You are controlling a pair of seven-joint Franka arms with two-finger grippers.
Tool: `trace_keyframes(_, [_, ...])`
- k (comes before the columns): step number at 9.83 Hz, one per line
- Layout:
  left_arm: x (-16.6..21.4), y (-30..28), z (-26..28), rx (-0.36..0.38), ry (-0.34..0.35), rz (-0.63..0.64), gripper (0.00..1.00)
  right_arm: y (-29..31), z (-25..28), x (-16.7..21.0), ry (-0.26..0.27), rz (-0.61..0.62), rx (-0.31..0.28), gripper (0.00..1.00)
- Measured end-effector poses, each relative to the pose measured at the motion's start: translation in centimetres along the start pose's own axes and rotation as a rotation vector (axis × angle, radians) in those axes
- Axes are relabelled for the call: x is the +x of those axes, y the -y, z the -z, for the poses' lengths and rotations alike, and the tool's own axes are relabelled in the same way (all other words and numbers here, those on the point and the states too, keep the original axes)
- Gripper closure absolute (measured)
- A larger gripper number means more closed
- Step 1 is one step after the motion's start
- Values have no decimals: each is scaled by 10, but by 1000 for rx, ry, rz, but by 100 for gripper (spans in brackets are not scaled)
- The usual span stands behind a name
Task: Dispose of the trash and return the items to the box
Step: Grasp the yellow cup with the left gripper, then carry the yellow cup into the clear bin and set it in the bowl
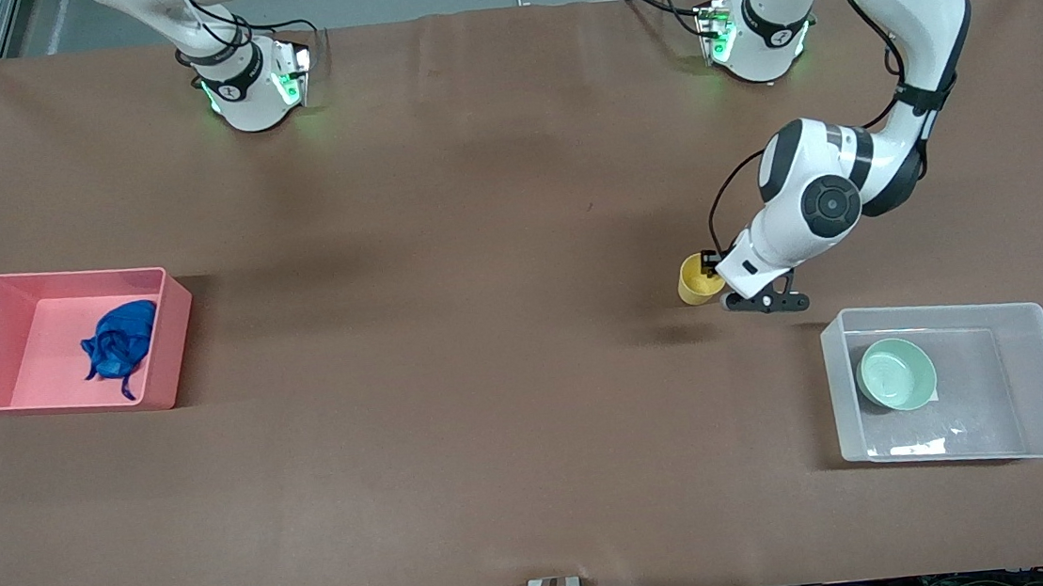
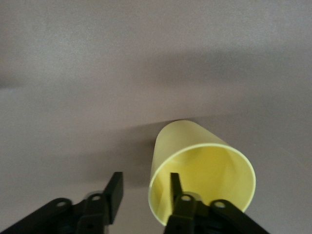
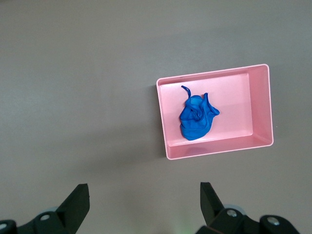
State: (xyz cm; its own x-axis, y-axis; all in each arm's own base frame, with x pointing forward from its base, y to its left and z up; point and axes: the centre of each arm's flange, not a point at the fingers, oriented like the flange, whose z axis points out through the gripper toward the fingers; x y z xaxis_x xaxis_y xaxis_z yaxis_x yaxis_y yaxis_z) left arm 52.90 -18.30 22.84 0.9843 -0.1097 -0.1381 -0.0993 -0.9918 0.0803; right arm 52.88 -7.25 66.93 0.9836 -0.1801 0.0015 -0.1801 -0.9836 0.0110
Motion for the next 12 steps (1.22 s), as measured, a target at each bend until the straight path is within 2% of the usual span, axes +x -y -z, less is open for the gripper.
trace_keyframes(2, [2,-1,-5,-6,-7,0,88,3,0,0,0,7,-5,0])
trace_keyframes(3, [2,-2,-4,-7,-12,-2,97,3,0,0,0,7,-5,0])
trace_keyframes(5, [7,-2,14,-4,-40,-4,97,3,0,0,1,7,-5,0])
trace_keyframes(7, [17,12,66,12,-90,-30,97,3,0,0,3,8,-5,0])
trace_keyframes(10, [59,93,156,38,-207,14,97,3,0,0,3,8,-5,0])
trace_keyframes(12, [85,162,180,64,-266,90,97,3,0,-1,4,8,-6,0])
